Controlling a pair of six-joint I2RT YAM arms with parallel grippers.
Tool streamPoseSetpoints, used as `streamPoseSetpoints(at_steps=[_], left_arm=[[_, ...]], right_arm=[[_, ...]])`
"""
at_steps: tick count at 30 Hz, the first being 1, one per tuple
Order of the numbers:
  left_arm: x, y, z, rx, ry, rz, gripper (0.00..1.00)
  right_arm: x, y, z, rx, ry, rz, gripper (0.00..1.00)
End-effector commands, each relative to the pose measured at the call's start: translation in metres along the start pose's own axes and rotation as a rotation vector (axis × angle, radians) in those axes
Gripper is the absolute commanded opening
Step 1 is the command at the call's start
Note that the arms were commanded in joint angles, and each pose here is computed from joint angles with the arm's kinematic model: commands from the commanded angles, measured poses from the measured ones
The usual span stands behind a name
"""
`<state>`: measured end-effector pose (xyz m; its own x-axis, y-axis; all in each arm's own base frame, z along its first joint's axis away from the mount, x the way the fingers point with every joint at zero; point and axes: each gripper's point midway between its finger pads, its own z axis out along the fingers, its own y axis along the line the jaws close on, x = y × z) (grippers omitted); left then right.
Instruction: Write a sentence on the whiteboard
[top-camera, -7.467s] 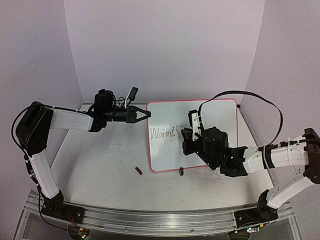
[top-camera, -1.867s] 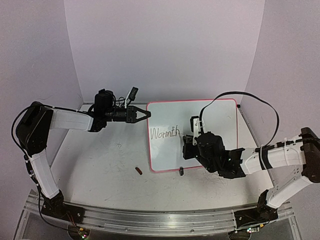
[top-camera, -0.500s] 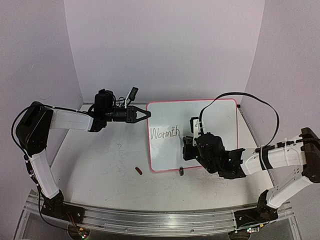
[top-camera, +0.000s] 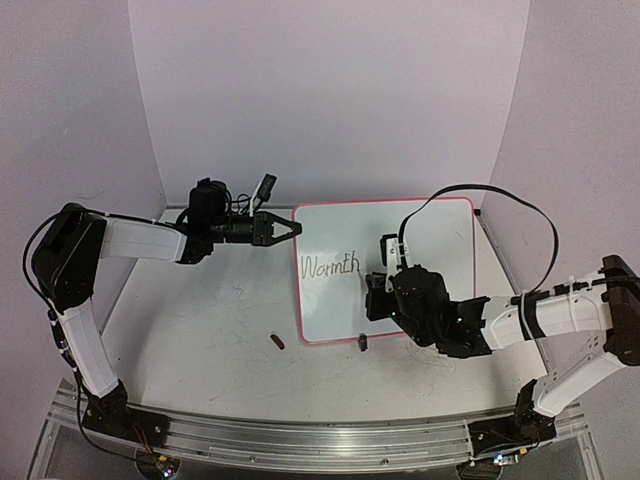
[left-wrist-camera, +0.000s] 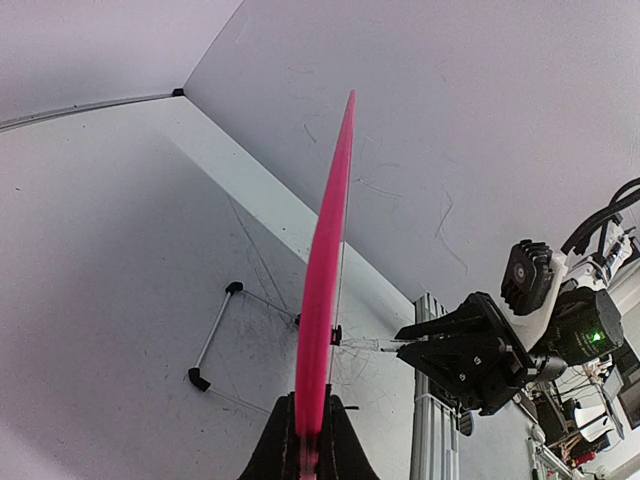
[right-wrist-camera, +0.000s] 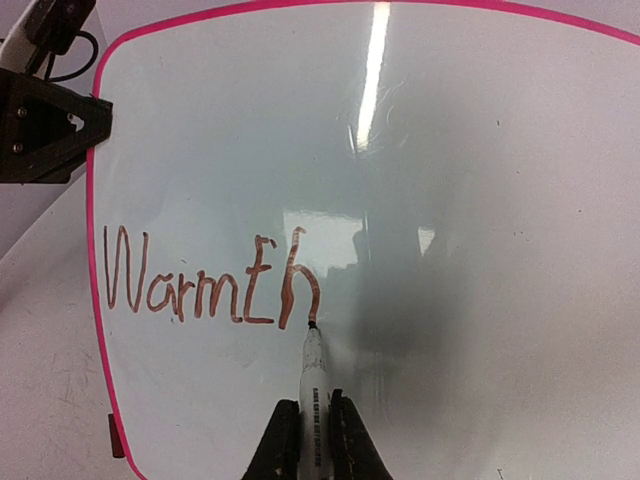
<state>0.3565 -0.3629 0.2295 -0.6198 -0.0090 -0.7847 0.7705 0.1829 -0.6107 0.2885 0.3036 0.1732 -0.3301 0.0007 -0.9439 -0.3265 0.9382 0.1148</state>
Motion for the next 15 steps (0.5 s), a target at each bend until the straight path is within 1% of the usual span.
streamPoseSetpoints(at_steps=[1, 5, 9, 11, 12, 15], left_arm=[[0.008, -0.015, 0.009, 0.029, 0.034, -0.016, 0.00], [0.008, -0.016, 0.009, 0.030, 0.034, -0.015, 0.00], [0.009, -0.014, 0.010, 0.028, 0.035, -0.018, 0.00], [0.009, -0.014, 0.010, 0.027, 0.036, -0.018, 0.00], [0.009, -0.014, 0.009, 0.026, 0.034, -0.017, 0.00], [0.008, -0.015, 0.009, 0.026, 0.033, -0.014, 0.00]], right_arm=[[0.007, -0.008, 0.002, 0.035, 0.028, -0.031, 0.00], [-0.006, -0.004, -0.003, 0.008, 0.005, -0.010, 0.00], [-0.049, 0.010, -0.019, -0.077, -0.081, 0.021, 0.00], [-0.077, 0.013, -0.036, -0.130, -0.140, 0.053, 0.00], [-0.090, 0.012, -0.046, -0.150, -0.171, 0.072, 0.00], [-0.114, -0.003, -0.070, -0.140, -0.250, 0.078, 0.00]])
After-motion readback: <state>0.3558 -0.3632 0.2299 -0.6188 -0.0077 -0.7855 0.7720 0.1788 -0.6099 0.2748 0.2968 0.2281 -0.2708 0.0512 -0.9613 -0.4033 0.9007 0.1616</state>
